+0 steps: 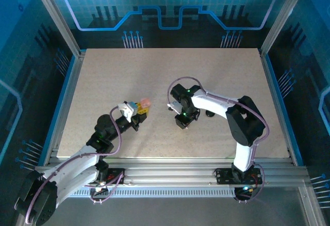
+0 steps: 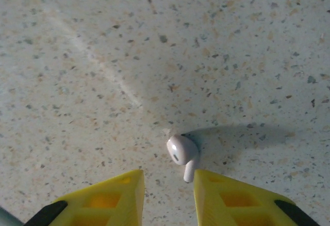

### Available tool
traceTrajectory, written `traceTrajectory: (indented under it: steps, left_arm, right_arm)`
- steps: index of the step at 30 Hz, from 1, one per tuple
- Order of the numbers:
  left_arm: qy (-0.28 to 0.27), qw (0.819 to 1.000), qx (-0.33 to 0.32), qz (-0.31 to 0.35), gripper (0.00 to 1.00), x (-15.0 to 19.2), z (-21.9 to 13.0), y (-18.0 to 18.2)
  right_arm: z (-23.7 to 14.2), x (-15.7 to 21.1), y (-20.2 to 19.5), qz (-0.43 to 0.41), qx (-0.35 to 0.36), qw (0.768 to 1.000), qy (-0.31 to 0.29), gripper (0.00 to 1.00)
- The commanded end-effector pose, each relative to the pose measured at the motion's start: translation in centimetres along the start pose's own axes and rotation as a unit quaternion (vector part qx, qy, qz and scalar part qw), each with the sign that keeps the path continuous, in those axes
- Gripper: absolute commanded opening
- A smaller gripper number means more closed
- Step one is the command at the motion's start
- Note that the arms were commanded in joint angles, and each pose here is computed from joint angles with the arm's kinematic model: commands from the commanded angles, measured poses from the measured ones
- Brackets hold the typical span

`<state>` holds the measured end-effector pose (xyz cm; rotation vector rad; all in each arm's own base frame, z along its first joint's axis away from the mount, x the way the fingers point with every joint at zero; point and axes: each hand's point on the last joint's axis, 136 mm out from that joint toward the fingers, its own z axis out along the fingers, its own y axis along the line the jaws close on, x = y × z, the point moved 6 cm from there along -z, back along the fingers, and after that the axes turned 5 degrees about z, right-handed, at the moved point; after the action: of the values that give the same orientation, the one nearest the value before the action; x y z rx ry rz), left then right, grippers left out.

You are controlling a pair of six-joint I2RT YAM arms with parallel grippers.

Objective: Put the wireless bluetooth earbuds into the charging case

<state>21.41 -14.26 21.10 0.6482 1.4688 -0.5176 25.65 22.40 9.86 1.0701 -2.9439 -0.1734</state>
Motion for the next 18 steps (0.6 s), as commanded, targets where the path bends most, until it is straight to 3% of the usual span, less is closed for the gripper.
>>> traceTrajectory:
  steps: [1,18]
  left_arm:
    - [-0.011,1.000,-0.005,0.017,0.16,-0.6,-0.1,0.0]
    - [-0.012,1.000,-0.006,0.017,0.16,-0.7,-0.2,0.0]
  right_arm:
    - [0.1,-0.5,-0.7,0.022,0.019,1.000,0.011,0.32]
    - [2.1,-0.7,-0.6,0.021,0.026,0.999,0.034,0.32]
